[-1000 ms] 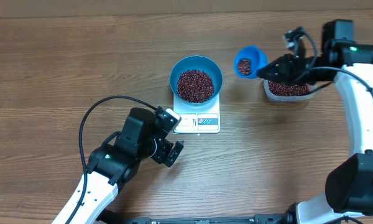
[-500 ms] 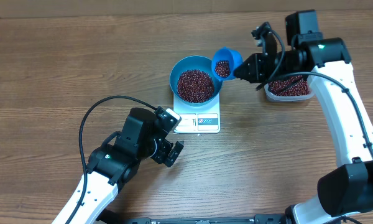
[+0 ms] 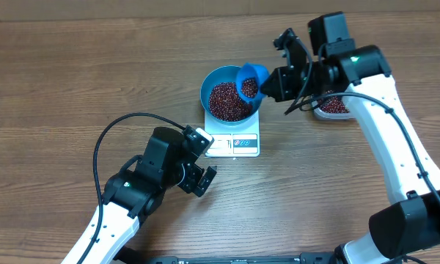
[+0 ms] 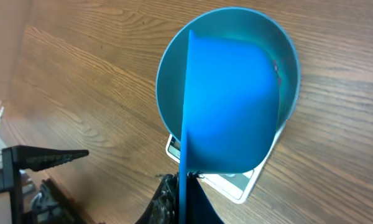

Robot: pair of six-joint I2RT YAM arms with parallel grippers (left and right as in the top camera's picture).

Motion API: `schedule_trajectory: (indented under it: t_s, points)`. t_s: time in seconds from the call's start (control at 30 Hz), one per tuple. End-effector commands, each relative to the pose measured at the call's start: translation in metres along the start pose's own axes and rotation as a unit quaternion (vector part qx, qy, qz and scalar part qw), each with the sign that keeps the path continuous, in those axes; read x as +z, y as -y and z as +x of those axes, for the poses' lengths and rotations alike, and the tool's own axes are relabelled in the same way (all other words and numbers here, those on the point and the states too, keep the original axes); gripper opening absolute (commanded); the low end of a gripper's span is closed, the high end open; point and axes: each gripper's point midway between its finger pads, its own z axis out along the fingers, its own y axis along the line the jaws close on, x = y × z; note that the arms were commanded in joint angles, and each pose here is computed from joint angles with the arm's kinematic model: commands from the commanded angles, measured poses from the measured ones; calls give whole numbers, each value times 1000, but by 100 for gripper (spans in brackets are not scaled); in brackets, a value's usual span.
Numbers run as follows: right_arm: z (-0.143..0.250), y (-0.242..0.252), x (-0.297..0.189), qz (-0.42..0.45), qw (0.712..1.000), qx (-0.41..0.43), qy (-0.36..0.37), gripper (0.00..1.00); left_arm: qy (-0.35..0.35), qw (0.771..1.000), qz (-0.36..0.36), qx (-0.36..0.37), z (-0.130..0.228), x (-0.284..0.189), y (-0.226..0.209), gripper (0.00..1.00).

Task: Scoop item into bowl and weigh 150g on scale
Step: 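Carry the filled scoop leftward over the teal bowl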

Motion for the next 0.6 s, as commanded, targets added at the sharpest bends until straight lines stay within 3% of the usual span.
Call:
schedule_trajectory:
  t_s: [0.0,0.57]
  points:
    - [-15,-14,-15,24,999,-21,35,4,-4,1000,-3,-8,2,2,-1,99]
    - [-23,-16,0,177,979,-83,60,4,-4,1000,-3,-8,2,2,-1,100]
